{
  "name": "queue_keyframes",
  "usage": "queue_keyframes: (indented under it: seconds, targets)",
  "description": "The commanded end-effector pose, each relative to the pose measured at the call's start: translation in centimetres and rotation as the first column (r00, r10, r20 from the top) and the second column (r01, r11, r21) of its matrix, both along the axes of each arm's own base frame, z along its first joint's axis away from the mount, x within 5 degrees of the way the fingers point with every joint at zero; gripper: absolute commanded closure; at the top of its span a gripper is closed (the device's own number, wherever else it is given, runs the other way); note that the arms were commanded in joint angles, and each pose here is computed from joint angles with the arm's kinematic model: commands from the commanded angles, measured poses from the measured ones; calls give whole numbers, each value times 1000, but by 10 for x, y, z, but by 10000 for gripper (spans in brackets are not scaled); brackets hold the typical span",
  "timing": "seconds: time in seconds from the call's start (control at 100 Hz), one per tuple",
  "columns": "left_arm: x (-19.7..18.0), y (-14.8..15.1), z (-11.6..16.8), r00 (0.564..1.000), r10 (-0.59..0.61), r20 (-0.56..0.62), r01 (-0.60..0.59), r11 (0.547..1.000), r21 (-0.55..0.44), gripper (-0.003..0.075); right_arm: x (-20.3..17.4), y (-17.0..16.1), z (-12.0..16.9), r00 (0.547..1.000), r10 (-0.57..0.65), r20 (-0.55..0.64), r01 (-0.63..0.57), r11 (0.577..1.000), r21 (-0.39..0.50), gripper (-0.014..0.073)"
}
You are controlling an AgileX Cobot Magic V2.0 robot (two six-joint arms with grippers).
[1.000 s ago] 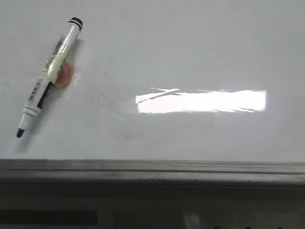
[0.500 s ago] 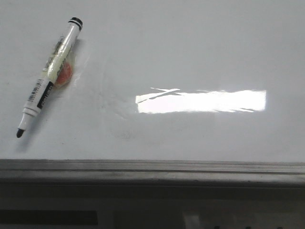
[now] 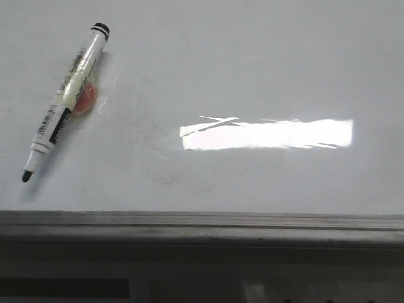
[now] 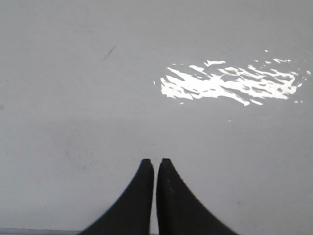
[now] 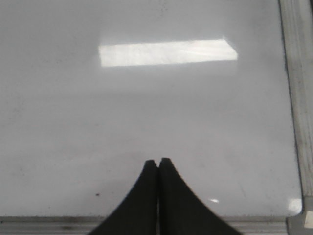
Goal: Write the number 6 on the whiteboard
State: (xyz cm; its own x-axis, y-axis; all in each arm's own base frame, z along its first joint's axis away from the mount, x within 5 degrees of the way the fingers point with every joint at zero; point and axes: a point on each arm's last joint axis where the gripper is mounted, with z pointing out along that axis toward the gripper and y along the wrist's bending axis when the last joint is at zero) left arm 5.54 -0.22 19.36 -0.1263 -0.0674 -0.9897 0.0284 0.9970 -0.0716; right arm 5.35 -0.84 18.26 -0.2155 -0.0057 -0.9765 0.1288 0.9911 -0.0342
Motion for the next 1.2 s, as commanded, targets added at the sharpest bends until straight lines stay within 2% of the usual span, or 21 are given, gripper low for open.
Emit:
queue_keyframes:
  seconds: [0.0, 0.1, 0.2, 0.33, 0.47, 0.64, 0.72, 0.84, 0.95, 1.03, 1.08, 1.15, 1.19]
  targets:
    - [-1, 0, 3, 994, 5, 109, -3, 1000, -15, 741, 1, 0, 10, 989, 13, 148, -6, 999, -50, 659]
    - [-1, 0, 4, 993, 5, 116, -3, 1000, -15, 741, 1, 2, 21, 963, 31, 267, -14, 998, -64, 659]
    - [0, 0, 4, 993, 5, 118, -3, 1000, -15, 741, 0, 3, 33, 918, 50, 392, -21, 997, -78, 659]
    - [-1, 0, 9, 985, 7, 174, -3, 1000, -20, 741, -1, 4, 37, 898, 57, 435, -23, 996, -82, 659]
    - [-2, 0, 16, 977, 8, 212, -3, 1000, -24, 741, -1, 3, 39, 924, 45, 381, -18, 997, -73, 659]
    - [-3, 0, 29, 981, 8, 193, 3, 998, -57, 741, 3, 1, 50, 971, 19, 237, -10, 999, -40, 659]
    - [-3, 0, 44, 979, 7, 202, 7, 998, -69, 741, 8, 0, 55, 992, 6, 126, -5, 1000, -13, 659]
    - [-6, 0, 70, 970, 7, 241, 8, 998, -61, 741, 17, -1, 64, 998, 3, 64, -4, 1000, 12, 659]
    - [-4, 0, 77, 981, 3, 196, 9, 998, -59, 732, 23, -2, 64, 999, 4, 43, -5, 1000, 17, 659]
    - [-1, -1, 75, 988, 1, 157, 8, 998, -58, 638, 24, -2, 64, 999, 4, 33, -5, 1000, 19, 659]
    - [2, -1, 71, 989, 2, 145, 6, 998, -57, 523, 24, -2, 64, 999, 5, 33, -5, 1000, 19, 659]
    - [5, 0, 70, 985, 6, 173, 5, 998, -63, 395, 24, -2, 64, 999, 5, 33, -5, 1000, 19, 659]
    - [7, 0, 69, 978, 11, 208, 4, 997, -73, 356, 24, -2, 64, 999, 5, 33, -5, 1000, 19, 659]
